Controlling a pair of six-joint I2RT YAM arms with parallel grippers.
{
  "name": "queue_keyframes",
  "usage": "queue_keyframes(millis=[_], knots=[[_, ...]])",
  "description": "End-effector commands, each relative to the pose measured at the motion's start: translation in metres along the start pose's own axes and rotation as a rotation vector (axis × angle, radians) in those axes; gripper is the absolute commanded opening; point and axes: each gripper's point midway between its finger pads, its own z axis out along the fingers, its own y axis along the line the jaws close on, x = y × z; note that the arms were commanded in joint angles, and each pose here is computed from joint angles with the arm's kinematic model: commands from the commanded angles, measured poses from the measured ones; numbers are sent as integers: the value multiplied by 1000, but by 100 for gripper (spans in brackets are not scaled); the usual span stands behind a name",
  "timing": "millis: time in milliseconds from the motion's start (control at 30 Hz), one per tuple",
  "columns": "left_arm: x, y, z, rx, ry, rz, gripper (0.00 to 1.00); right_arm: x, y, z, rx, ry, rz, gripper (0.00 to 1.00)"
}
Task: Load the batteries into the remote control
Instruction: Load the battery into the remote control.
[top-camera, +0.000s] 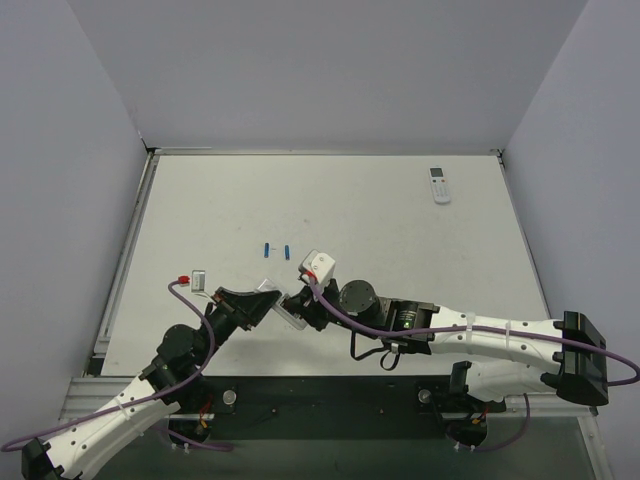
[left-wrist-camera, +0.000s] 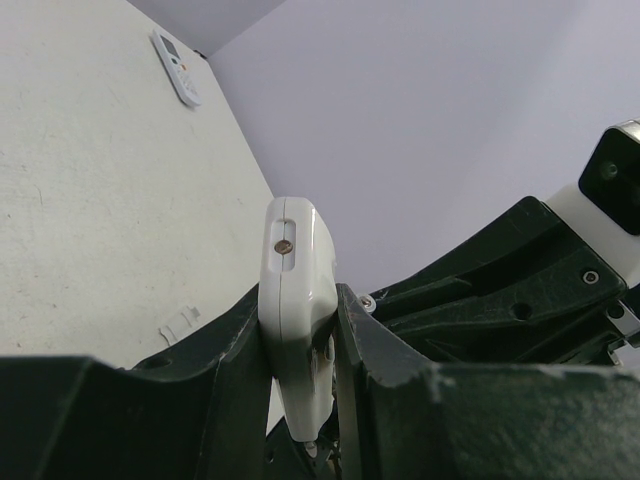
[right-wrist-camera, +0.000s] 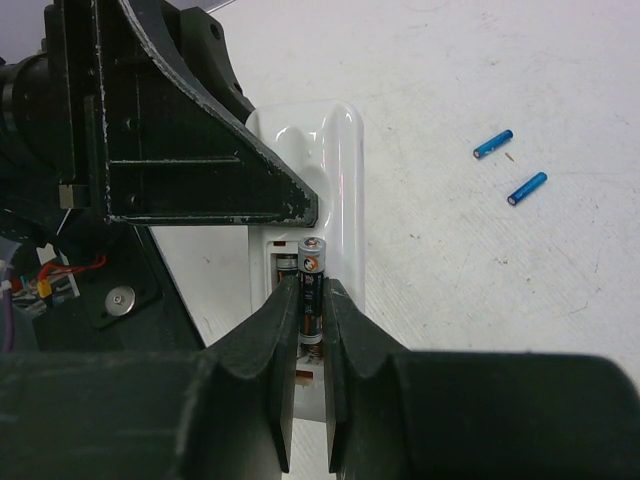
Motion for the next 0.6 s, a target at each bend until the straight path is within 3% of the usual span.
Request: queue_keyframes(millis=[0,267,567], knots=[[-4,-12,-2,67,-26,-48,0,2,6,4,-25,-13,-21,0],[-5,-12,0,47,-21,-73,0,10,7,7,-36,11,-64,2],[-7,-14,0,46,-30,-102,0,17,6,10,-26,33,-82,11]])
